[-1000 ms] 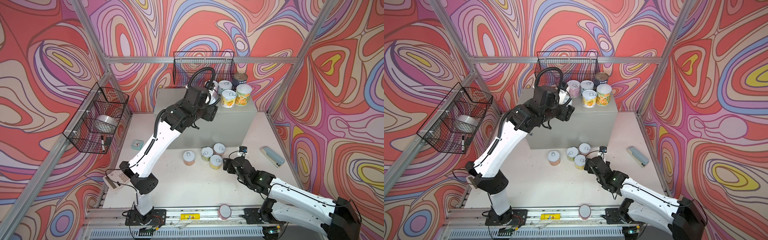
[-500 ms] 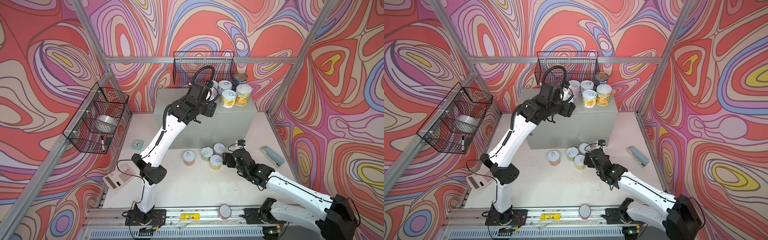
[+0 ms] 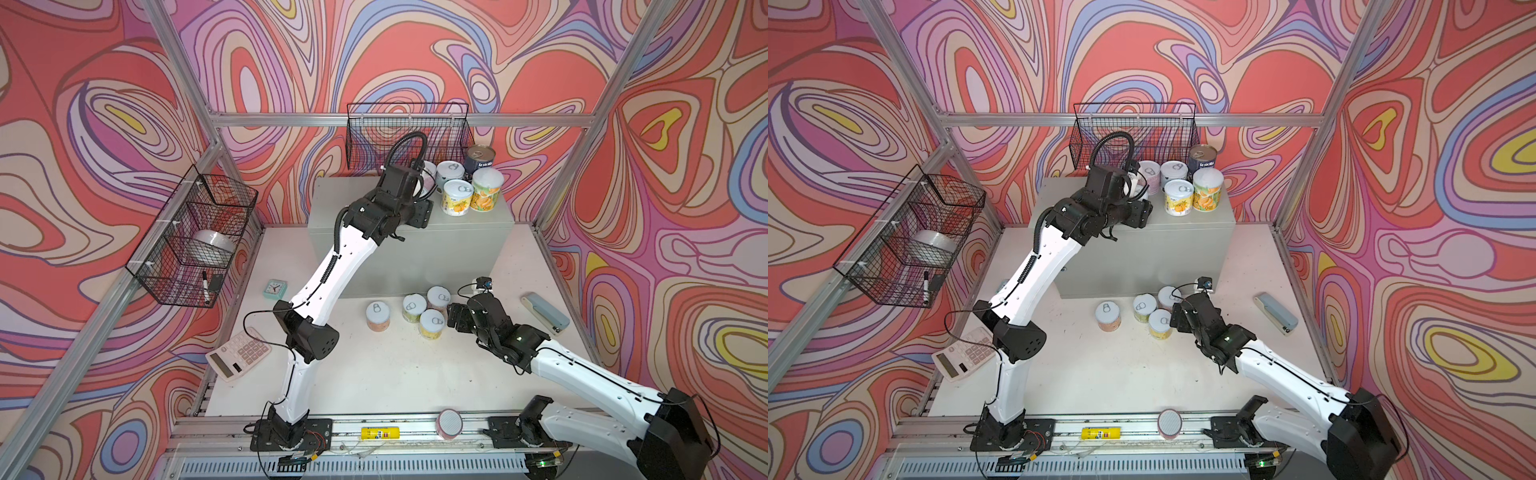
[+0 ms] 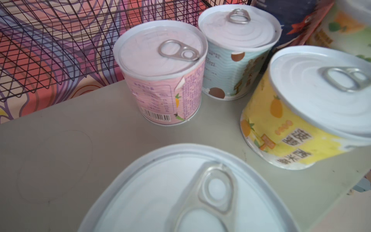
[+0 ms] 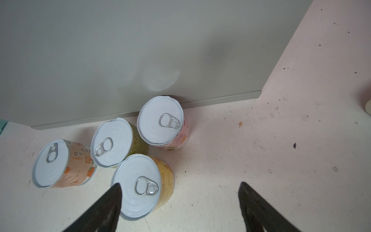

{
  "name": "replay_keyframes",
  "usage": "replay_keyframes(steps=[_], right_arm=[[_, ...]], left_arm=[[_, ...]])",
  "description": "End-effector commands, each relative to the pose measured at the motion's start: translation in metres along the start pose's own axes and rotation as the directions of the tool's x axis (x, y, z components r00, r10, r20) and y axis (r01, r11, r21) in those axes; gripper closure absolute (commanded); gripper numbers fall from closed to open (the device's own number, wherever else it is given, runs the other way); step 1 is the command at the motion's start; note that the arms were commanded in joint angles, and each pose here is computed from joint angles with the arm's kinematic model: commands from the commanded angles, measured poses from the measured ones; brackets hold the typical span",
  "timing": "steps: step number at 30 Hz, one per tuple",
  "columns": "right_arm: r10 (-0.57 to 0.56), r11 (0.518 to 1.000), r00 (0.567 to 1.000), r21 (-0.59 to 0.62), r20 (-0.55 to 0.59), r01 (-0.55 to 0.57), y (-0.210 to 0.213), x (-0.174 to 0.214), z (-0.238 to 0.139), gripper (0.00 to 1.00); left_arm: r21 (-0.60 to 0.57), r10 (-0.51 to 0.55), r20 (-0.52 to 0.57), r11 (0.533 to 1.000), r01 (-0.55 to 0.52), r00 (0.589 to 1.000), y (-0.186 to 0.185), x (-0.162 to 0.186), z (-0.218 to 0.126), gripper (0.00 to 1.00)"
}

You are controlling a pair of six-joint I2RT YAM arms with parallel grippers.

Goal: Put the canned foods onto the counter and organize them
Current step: 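Carry the light-blue can with left gripper up over the cabinet top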

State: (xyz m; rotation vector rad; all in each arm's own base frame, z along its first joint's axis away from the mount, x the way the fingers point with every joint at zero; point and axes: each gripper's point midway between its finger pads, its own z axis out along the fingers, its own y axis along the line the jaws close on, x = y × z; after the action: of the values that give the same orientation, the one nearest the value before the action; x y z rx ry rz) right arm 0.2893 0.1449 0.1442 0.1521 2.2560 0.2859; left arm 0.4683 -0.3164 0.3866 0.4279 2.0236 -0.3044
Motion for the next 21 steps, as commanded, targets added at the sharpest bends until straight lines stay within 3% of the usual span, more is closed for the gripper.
replay_keyframes(steps=[1,3,6,9,14,17,19,21], right_arm=[[0.004,1.000,1.000,-0.004,0.010,-0.004,0.003,-0.009,0.000,0.06],[0.005,1.000,1.000,-0.004,0.012,-0.005,0.003,-0.010,0.000,0.06],[0.005,1.000,1.000,-0.008,0.012,-0.005,0.005,-0.012,0.002,0.06],[0.004,1.000,1.000,-0.010,0.007,-0.004,0.007,-0.014,0.005,0.06],[0.004,1.000,1.000,-0.012,0.005,-0.004,0.009,-0.016,0.009,0.06],[0.004,1.000,1.000,-0.010,0.001,-0.004,0.010,-0.016,0.011,0.06],[0.010,1.000,1.000,-0.010,0.004,-0.010,0.010,-0.018,0.010,0.06],[0.015,1.000,1.000,-0.014,0.009,-0.015,0.010,-0.019,0.010,0.06]], left_arm=[[0.018,-0.044,0.095,0.999,0.042,0.995,0.002,-0.026,0.000,1.00],[0.018,-0.046,0.097,0.999,0.045,0.994,0.004,-0.027,0.000,0.99],[0.029,-0.058,0.098,0.998,0.055,0.994,0.006,-0.028,0.002,0.64],[0.033,-0.057,0.100,0.998,0.054,0.993,0.006,-0.028,0.002,0.40],[0.039,-0.047,0.109,0.998,0.043,0.993,0.004,-0.030,0.002,0.28],[0.037,-0.041,0.114,0.999,0.037,0.993,0.005,-0.031,0.003,0.17],[0.034,-0.041,0.120,0.999,0.038,0.992,0.005,-0.033,0.003,0.04],[0.034,-0.040,0.127,0.999,0.036,0.991,0.005,-0.035,0.003,0.00]])
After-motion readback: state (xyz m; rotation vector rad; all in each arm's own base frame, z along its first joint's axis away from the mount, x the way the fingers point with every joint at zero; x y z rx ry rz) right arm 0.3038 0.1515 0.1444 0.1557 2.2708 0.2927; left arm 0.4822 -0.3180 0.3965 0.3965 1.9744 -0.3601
